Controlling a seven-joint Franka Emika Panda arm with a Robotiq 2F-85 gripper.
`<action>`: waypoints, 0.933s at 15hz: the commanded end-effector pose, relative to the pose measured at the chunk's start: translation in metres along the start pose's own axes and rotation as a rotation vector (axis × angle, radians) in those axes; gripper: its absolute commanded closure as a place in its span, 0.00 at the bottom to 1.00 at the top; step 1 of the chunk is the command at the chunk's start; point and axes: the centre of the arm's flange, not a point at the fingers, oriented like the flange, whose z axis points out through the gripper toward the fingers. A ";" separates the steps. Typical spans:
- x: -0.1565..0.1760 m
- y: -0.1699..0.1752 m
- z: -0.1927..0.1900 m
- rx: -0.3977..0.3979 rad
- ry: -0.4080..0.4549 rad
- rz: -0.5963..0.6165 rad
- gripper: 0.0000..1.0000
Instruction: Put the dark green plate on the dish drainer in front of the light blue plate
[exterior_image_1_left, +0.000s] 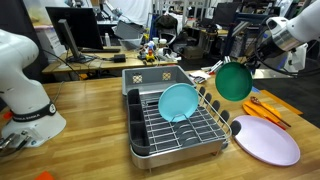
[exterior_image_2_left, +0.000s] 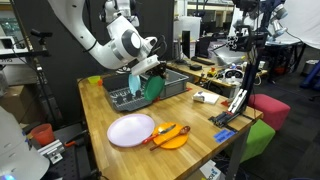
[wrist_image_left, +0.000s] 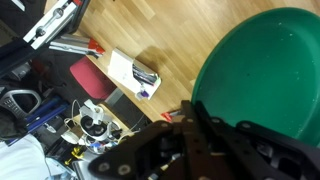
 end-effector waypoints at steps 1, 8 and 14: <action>-0.001 -0.007 -0.009 -0.003 -0.011 -0.034 0.99; -0.007 -0.040 -0.092 -0.035 0.060 -0.121 0.99; -0.010 -0.063 -0.113 -0.016 0.100 -0.144 0.94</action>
